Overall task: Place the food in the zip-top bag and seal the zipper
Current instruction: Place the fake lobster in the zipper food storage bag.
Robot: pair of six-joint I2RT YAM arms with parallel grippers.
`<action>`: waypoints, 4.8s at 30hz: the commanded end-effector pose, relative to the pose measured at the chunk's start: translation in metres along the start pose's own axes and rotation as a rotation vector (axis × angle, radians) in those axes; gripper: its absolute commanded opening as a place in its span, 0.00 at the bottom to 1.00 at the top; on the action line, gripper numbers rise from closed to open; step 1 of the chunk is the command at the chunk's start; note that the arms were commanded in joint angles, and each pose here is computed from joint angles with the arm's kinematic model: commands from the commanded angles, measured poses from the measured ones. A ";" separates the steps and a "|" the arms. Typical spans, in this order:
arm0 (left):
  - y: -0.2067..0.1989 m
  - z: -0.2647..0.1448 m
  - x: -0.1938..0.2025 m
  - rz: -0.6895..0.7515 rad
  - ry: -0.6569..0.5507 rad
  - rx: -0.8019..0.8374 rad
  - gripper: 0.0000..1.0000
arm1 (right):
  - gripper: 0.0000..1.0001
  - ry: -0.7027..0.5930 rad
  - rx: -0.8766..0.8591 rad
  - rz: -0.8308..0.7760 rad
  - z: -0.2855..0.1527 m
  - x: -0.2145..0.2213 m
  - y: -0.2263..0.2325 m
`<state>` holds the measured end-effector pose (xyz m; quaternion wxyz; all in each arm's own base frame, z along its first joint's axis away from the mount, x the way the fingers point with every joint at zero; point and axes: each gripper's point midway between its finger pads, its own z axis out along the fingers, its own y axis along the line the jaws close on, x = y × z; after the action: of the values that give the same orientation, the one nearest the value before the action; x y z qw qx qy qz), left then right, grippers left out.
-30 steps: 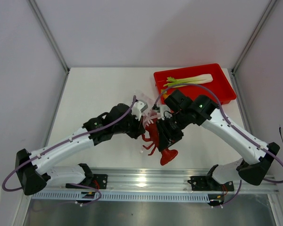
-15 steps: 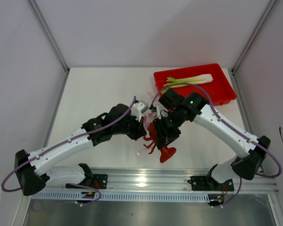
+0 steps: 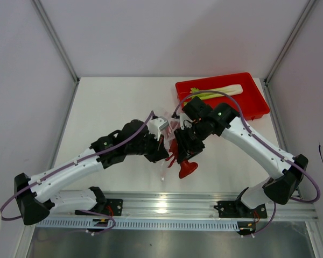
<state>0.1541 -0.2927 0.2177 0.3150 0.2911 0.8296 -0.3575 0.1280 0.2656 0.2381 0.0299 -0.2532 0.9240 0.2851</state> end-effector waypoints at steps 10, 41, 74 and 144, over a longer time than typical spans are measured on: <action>-0.023 -0.006 -0.009 0.009 -0.036 0.062 0.01 | 0.04 -0.098 -0.149 0.042 -0.006 -0.024 0.028; -0.012 -0.003 -0.004 0.006 -0.016 0.001 0.01 | 0.04 -0.064 -0.179 0.041 -0.013 -0.006 0.038; -0.055 -0.029 -0.043 -0.039 -0.064 0.138 0.01 | 0.92 -0.403 -0.008 0.074 -0.060 -0.028 0.007; -0.073 -0.006 -0.044 -0.069 -0.018 0.233 0.01 | 0.59 -0.696 -0.125 0.692 0.040 0.045 -0.013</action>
<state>0.1320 -0.3422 0.2626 0.2538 0.2915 0.8071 -0.4463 0.0892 0.2673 0.1951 0.2140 0.1612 0.8747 0.4039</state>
